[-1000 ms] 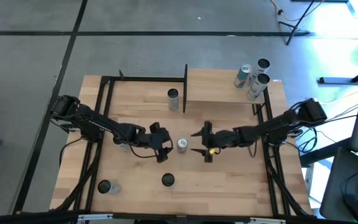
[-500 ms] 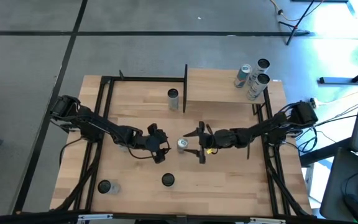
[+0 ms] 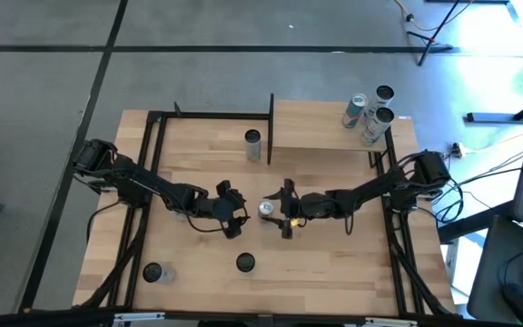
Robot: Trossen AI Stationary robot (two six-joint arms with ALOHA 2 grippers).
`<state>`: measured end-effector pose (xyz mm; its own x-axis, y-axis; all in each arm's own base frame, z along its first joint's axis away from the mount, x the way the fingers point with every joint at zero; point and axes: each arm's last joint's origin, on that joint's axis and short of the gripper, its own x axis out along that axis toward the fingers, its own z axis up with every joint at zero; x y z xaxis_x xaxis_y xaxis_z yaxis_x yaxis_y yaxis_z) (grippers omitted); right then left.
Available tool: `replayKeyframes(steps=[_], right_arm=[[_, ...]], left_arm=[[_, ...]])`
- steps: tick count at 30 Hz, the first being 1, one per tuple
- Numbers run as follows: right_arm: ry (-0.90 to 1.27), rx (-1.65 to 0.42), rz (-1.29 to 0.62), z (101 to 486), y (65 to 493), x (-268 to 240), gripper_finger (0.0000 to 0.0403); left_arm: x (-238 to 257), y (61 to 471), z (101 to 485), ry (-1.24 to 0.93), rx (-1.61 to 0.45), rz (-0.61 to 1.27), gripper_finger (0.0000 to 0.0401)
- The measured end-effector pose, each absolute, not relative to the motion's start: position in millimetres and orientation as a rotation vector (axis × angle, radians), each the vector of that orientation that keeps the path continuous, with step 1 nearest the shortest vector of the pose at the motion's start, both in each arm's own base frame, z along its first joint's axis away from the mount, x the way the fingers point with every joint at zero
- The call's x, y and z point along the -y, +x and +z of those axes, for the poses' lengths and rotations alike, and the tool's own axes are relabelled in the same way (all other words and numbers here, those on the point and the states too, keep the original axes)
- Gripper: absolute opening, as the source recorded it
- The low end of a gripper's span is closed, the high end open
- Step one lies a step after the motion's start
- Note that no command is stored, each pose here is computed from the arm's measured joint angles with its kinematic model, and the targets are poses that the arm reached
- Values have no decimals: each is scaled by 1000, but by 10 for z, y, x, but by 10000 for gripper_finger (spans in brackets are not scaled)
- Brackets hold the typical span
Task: Place canned beverage on shelf
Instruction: Put the blue soda can on the shelf aligned with the other blue soda can
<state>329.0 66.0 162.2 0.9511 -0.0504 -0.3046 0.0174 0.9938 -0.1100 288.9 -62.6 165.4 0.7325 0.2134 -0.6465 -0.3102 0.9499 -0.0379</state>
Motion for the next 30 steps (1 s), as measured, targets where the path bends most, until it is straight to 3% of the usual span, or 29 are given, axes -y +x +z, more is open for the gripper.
replayKeyframes(steps=[17,20,24,30], right_arm=[[-105,-308,-34,1584,3322,-647,287],[-105,-311,-35,1577,3327,-647,265],[-103,-314,-36,1576,3333,-614,205],[-141,-336,-31,1635,3302,-586,201]], left_arm=[[629,2894,1661,-151,-683,286,270],[629,2896,1663,-152,-681,286,270],[629,2896,1663,-152,-681,286,270],[629,2894,1661,-151,-683,286,270]])
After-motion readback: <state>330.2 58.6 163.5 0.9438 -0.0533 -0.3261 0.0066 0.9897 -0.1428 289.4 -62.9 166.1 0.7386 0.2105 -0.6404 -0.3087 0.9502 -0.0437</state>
